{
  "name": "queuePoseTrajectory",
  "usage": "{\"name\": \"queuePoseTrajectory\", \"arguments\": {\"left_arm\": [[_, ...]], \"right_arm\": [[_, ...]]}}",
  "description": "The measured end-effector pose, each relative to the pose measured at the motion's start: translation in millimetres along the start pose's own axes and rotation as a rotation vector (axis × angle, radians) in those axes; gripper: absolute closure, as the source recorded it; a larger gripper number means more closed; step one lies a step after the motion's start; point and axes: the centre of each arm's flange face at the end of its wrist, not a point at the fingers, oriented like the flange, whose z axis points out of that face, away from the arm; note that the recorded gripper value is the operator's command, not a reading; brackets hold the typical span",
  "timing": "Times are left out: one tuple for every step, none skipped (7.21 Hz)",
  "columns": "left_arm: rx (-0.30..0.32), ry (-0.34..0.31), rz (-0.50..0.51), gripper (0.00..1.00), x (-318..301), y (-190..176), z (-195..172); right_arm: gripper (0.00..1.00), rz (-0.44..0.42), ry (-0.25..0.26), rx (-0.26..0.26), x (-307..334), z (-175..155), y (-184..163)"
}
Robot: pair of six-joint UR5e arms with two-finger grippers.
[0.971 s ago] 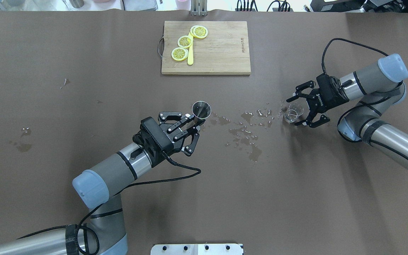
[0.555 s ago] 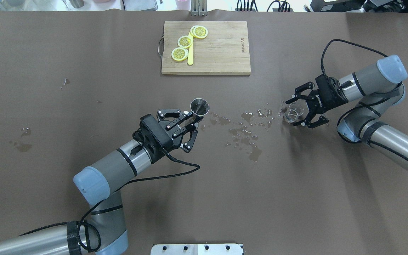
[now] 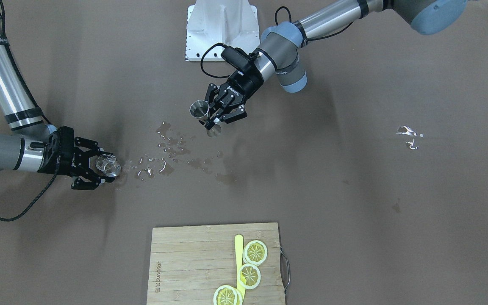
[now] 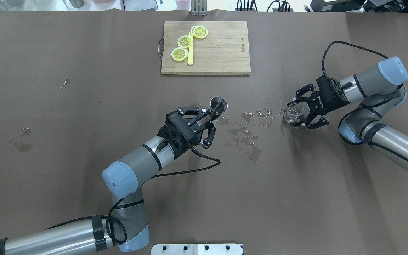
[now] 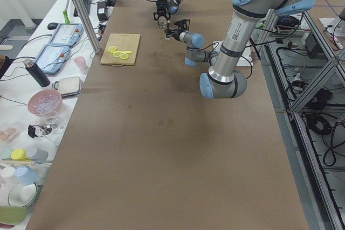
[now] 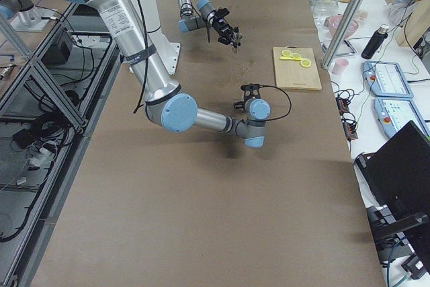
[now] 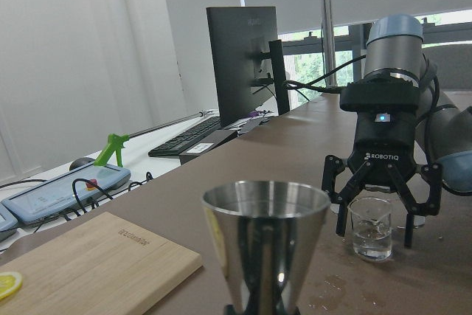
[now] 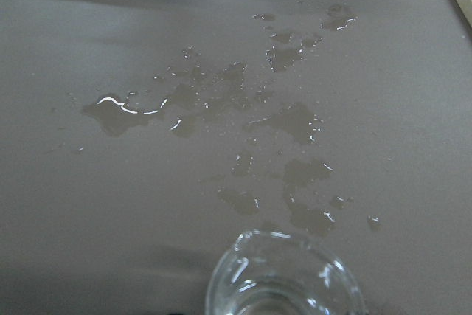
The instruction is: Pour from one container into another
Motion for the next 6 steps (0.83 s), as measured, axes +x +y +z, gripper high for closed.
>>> {"name": "queuePoseTrajectory", "arguments": {"left_arm": [[0.000, 0.003, -0.001, 1.00, 0.2, 0.4, -0.1], [-0.001, 0.005, -0.001, 1.00, 0.1, 1.2, -0.3], [-0.002, 0.006, 0.000, 1.00, 0.0, 1.7, -0.5], [-0.003, 0.007, 0.000, 1.00, -0.1, 2.2, -0.8], [-0.003, 0.008, 0.001, 1.00, -0.2, 2.2, -1.0], [-0.001, 0.009, 0.000, 1.00, -0.9, 1.9, -1.7]], "right_arm": [[0.23, 0.007, 0.000, 0.000, -0.2, -0.1, 0.2], [0.23, 0.019, 0.000, 0.000, -0.3, 0.1, 0.2], [0.23, 0.031, -0.001, 0.000, -0.4, 0.3, 0.3], [0.23, 0.042, -0.001, 0.000, -0.4, 0.3, 0.3], [0.25, 0.050, -0.001, 0.000, -0.4, 0.4, 0.3], [0.26, 0.055, -0.001, -0.001, -0.4, 0.4, 0.3]]}}
